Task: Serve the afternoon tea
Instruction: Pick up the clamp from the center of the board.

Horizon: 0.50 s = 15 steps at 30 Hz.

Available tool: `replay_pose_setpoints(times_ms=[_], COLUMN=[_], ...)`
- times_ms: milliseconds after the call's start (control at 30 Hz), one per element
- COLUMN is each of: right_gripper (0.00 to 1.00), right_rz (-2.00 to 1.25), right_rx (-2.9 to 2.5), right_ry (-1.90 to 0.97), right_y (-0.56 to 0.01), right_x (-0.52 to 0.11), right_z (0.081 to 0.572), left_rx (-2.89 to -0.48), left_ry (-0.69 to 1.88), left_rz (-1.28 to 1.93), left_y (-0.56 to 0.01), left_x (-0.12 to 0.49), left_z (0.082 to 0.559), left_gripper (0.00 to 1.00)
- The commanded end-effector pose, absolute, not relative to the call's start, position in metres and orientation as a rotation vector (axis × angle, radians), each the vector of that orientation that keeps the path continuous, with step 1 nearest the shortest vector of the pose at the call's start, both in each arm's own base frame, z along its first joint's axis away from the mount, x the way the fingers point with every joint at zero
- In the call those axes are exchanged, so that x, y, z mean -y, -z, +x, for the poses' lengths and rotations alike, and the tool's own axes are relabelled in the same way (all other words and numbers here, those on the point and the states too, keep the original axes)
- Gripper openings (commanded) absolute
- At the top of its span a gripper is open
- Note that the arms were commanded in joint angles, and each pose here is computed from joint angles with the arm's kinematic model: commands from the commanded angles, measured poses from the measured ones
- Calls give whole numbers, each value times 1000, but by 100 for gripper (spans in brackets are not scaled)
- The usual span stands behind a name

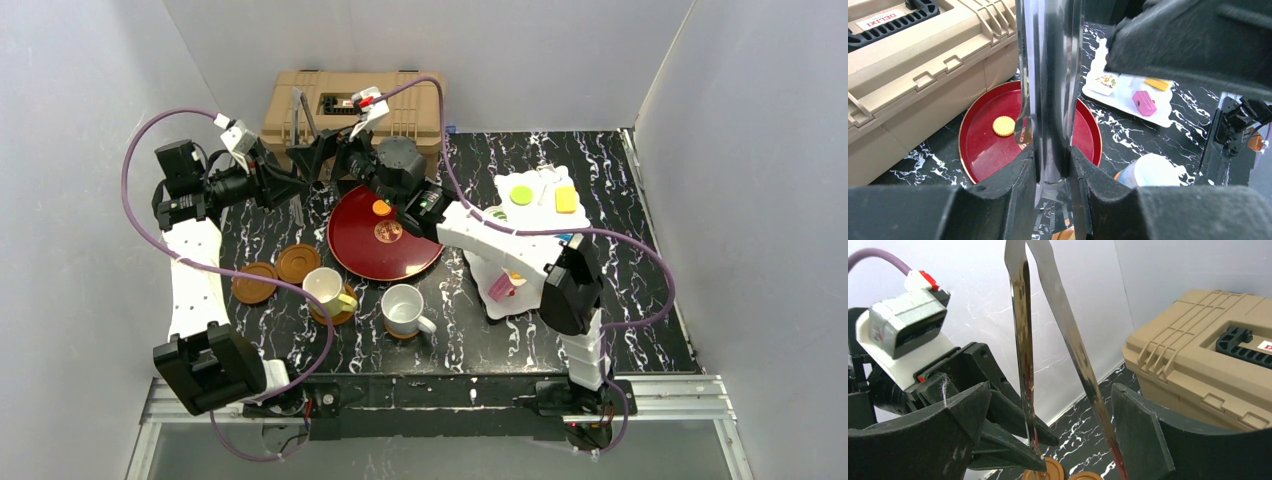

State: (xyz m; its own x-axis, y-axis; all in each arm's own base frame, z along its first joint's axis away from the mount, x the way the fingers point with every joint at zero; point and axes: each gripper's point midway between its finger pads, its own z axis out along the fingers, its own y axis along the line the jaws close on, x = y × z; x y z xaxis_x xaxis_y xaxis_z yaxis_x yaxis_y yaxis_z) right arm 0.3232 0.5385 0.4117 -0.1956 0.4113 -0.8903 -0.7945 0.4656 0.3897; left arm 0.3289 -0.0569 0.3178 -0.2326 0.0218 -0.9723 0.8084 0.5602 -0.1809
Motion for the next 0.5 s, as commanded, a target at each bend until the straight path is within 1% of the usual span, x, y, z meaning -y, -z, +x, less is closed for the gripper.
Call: replay_pose_setpoints(times_ms=[0, 267, 400, 467], right_gripper=[98, 98, 98, 94], right_rz=[-362, -391, -429, -430], right_rx=[-1298, -1335, -1378, -1382], right_ry=[-1192, -1153, -1082, -1045], right_y=[-437, -422, -409, -405], right_x=[-547, -565, -572, -568], right_z=[315, 316, 315, 316], left_rx=[-1611, -1607, -1613, -1615], left_ry=[870, 864, 852, 849], left_rz=[750, 755, 758, 759], left_y=[-330, -329, -327, -326], left_x=[61, 61, 60, 60], left_z=[325, 324, 325, 325], left_gripper=[10, 10, 10, 10])
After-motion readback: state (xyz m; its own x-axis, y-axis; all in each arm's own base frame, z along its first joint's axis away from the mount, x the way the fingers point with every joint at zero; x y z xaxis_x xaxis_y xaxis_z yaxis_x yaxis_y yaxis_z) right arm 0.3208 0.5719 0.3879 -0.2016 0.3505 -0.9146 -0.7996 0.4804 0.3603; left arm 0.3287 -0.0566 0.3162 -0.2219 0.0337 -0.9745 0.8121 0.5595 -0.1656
